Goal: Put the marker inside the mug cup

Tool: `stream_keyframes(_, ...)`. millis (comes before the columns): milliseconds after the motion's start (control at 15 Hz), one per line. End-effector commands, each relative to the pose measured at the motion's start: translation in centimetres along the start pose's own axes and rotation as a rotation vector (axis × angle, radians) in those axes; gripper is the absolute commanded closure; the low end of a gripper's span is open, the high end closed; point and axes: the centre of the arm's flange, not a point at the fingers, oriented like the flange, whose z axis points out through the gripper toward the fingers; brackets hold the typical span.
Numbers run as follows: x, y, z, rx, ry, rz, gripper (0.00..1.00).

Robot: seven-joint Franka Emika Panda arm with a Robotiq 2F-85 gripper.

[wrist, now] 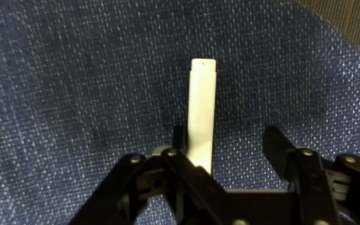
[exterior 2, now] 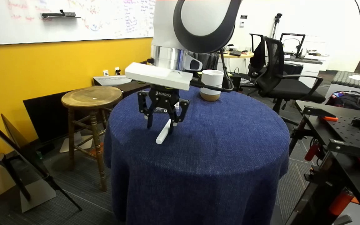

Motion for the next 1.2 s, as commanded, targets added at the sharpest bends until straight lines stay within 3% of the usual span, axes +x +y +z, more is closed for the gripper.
stream_keyframes(0, -0.3, -0.6, -0.2, -0.011, -0.011, 0.017, 0.63)
stream_keyframes(200, -0.3, -0.7, -0.3, -0.011, -0.01, 0.016, 0.88)
stream_keyframes(333, -0.3, -0.6, -0.4, -0.012, -0.009, 0.016, 0.99)
stream_keyframes(467, -0.4, -0.5, -0.5, -0.008, -0.003, 0.015, 0.95)
stream_keyframes(1133, -1.2, 0.8, -2.7, 0.015, 0.036, -0.005, 0.95)
